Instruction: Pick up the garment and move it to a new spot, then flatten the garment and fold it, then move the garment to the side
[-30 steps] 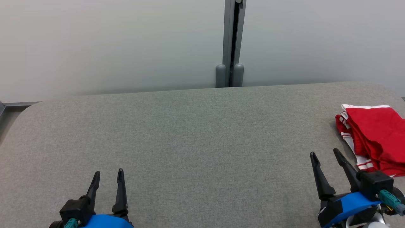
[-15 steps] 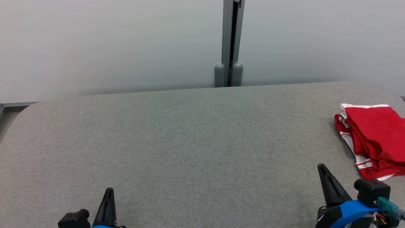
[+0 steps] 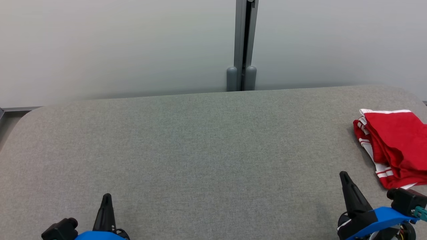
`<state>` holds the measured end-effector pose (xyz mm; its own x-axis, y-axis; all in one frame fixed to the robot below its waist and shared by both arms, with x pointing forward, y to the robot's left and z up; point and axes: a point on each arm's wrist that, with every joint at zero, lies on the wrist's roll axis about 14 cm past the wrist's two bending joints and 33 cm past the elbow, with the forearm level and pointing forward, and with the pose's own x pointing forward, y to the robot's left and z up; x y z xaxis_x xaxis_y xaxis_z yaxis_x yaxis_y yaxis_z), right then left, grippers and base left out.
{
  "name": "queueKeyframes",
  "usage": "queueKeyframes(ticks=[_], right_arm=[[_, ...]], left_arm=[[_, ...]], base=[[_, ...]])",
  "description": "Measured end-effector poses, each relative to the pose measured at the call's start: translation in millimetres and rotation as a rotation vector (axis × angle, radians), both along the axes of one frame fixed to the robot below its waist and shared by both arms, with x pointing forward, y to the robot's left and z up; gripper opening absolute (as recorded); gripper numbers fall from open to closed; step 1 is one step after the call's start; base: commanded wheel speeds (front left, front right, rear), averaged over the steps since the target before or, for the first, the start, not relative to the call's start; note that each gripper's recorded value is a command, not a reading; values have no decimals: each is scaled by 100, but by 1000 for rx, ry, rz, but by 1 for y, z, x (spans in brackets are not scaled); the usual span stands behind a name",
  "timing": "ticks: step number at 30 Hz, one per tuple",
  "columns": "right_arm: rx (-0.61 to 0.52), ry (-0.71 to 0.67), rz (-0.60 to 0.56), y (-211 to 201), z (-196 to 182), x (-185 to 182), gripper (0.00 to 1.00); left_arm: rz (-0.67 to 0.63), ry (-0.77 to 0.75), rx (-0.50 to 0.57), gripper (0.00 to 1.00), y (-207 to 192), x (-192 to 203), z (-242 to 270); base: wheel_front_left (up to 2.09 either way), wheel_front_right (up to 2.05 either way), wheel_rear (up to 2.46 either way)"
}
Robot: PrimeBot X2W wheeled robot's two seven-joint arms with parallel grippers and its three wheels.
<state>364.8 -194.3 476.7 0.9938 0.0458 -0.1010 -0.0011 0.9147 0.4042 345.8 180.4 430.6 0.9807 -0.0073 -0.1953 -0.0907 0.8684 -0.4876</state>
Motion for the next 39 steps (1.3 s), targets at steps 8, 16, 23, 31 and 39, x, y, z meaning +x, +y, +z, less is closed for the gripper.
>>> queueKeyframes(ticks=[8, 16, 23, 31, 39], right_arm=[[134, 5, -27, -1, 1, 2, 0], [251, 11, -48, -3, 2, 3, 0], [350, 7, -65, -5, 4, 5, 0], [454, 3, -77, -5, 7, 8, 0], [551, -1, -89, -6, 8, 9, 0]], left_arm=[[37, -9, -116, 0, 4, 6, 7], [65, -13, -225, 0, 6, 10, 12], [88, -27, -314, 0, 9, 15, 18], [105, -33, -408, 0, 11, 17, 22], [114, -48, -497, 0, 12, 22, 29]], base=[[0, 0, 0], [0, 0, 0], [0, 0, 0], [0, 0, 0], [0, 0, 0]])
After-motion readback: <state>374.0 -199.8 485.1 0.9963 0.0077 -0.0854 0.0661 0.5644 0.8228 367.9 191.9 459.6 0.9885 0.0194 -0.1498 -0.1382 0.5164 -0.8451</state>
